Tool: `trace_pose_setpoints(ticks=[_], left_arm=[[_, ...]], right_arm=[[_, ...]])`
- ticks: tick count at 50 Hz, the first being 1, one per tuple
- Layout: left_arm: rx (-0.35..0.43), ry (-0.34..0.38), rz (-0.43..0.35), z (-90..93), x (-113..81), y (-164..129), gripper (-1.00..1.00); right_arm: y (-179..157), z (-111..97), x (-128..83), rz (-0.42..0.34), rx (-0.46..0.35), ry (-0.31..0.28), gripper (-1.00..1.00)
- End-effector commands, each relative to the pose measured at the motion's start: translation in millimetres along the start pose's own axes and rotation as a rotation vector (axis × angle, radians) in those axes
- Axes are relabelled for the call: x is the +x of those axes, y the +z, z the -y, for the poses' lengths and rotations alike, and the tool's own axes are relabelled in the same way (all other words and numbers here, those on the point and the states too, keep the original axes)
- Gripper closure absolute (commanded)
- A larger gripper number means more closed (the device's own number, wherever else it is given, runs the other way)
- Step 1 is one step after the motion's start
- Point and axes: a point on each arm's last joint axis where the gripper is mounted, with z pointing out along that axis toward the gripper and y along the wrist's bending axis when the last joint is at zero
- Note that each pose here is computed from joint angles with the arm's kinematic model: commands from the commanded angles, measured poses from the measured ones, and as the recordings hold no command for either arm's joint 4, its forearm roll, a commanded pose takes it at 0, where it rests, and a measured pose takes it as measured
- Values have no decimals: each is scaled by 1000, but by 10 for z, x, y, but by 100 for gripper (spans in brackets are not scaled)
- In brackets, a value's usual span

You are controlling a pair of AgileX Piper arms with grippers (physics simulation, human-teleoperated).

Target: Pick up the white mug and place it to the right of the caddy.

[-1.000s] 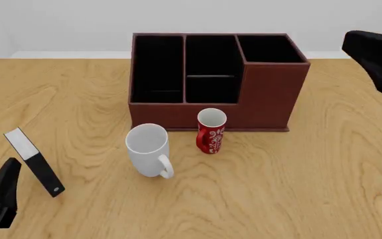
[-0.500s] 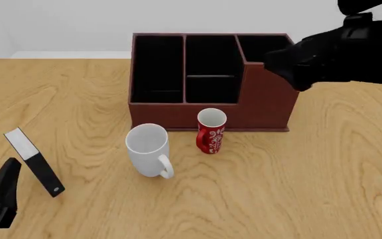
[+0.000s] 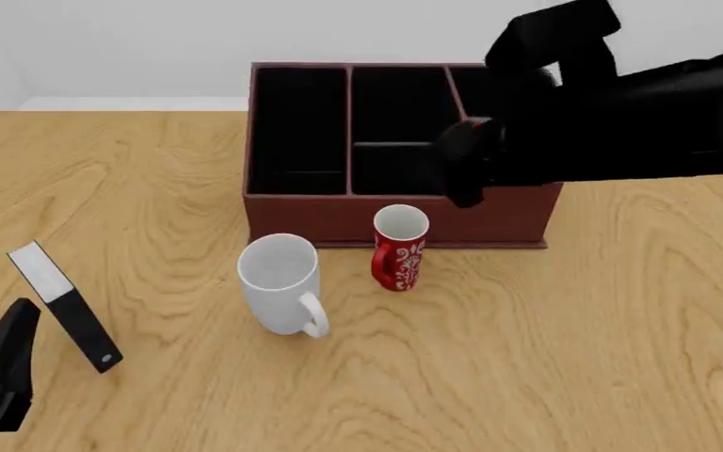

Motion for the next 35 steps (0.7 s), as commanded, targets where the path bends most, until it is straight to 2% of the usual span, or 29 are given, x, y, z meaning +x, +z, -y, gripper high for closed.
trace_pose_setpoints(ticks=[1, 16, 35], left_arm=[[0, 0, 0, 0, 0, 0, -100], [0, 0, 0, 0, 0, 0, -100], [0, 0, 0, 0, 0, 0, -100]], right_arm=[[244, -142, -4, -53, -41, -11, -100], [603, -342, 44, -120, -87, -32, -100], [943, -676, 190, -164, -153, -23, -100]])
